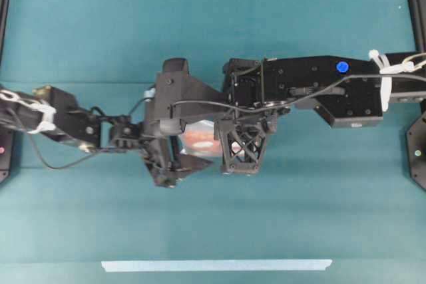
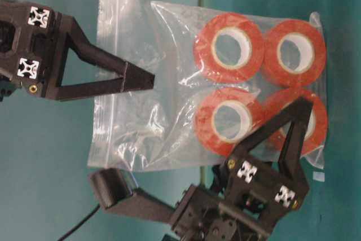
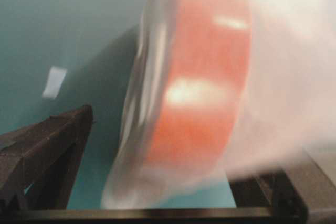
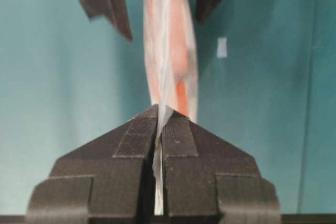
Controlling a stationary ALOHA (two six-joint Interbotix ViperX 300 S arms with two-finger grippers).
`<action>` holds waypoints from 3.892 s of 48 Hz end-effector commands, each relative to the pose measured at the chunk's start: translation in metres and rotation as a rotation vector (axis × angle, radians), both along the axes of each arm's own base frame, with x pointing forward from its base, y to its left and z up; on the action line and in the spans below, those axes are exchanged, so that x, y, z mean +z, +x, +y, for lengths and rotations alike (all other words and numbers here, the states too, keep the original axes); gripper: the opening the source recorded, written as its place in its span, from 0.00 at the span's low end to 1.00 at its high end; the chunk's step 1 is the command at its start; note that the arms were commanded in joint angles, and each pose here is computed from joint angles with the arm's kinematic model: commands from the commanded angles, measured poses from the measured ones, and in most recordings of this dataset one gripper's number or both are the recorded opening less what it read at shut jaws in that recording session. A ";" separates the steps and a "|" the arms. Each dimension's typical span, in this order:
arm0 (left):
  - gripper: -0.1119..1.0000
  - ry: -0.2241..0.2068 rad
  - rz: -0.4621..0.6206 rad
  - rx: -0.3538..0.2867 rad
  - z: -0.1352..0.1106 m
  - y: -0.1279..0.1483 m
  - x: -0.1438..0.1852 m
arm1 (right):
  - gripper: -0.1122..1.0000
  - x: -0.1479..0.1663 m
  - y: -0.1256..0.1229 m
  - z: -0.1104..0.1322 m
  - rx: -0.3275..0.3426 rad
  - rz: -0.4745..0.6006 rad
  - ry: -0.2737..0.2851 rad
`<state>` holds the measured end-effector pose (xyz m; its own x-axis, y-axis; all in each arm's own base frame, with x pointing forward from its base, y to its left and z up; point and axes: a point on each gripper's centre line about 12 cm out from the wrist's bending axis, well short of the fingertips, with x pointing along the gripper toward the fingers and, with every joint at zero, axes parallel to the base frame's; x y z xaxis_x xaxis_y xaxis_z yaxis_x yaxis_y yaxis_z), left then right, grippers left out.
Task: Hand over the clear zip bag and make it stand upright.
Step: 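Close the left gripper on the bag's lower edge below the right gripper, then open the right gripper to release the bag to the left gripper, then withdraw the open right gripper up and away from the bag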
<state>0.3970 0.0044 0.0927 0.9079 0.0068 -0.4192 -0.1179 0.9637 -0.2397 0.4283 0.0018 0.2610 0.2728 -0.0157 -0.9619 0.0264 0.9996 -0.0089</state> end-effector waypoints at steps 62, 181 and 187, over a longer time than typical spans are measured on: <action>0.32 0.136 -0.082 -0.066 -0.004 0.007 0.016 | 0.10 0.002 -0.004 0.007 0.003 -0.011 0.001; 0.32 0.213 -0.018 -0.082 0.005 -0.006 0.005 | 0.89 0.077 -0.131 0.007 -0.120 -0.543 0.079; 0.32 0.212 -0.018 -0.081 0.005 -0.006 0.005 | 0.89 0.072 -0.137 0.007 -0.119 -0.568 0.086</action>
